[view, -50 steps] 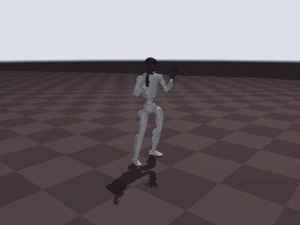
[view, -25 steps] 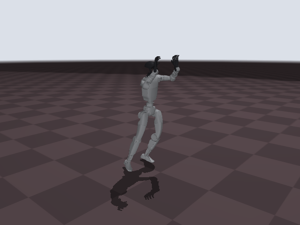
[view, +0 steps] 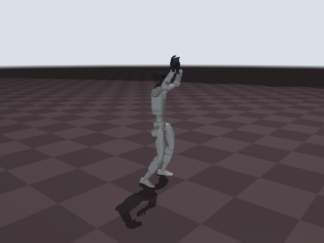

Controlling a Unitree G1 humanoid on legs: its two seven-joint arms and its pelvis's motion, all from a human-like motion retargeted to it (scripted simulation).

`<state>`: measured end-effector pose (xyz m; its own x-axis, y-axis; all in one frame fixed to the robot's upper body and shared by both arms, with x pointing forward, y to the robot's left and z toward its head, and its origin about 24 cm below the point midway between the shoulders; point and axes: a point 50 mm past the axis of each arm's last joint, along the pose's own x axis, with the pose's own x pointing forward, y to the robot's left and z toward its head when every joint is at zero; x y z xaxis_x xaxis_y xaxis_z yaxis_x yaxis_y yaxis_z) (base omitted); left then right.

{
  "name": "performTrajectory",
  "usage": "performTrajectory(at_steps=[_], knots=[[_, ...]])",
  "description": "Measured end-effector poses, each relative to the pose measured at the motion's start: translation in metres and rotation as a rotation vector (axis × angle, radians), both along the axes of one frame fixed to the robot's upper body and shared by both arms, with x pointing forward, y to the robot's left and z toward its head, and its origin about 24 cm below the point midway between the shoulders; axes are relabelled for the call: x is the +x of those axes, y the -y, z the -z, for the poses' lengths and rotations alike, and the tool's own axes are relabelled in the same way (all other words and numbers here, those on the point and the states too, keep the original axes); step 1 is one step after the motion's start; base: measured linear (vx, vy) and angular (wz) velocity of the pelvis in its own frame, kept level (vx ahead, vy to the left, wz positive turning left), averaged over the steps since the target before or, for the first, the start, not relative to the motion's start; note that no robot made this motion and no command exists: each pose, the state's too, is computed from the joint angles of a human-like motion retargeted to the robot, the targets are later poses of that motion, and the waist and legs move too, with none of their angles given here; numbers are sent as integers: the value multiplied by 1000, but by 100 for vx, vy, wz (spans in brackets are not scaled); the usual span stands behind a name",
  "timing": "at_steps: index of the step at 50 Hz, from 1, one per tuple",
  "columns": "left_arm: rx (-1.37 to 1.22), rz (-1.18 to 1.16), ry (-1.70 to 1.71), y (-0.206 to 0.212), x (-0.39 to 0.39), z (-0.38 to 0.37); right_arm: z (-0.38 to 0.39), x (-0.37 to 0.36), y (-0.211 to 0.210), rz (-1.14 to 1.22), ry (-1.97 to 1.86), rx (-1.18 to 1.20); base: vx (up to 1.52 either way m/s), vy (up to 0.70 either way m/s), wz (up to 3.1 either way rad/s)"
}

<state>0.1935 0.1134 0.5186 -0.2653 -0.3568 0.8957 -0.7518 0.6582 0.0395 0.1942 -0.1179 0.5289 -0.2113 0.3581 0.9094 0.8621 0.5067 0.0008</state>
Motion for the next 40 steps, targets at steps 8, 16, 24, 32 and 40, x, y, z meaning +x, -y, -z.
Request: performTrajectory(at_steps=[8, 16, 24, 32, 40], knots=[[-228, 351, -139, -47, 10, 144, 153, -14, 19, -158, -2, -80, 13, 30, -13], [-282, 519, -192, -39, 1, 174, 196, -16, 29, -258, -89, 62, -3, 15, -32], [-251, 591, -222, -22, -5, 189, 211, -11, 35, -310, -123, 163, -4, 4, -33], [-253, 580, -256, -17, 0, 200, 231, -6, 36, -329, -204, 192, -1, -1, -35], [-290, 559, -280, -21, 2, 209, 242, -7, 38, -326, -252, 180, 0, 0, -6]])
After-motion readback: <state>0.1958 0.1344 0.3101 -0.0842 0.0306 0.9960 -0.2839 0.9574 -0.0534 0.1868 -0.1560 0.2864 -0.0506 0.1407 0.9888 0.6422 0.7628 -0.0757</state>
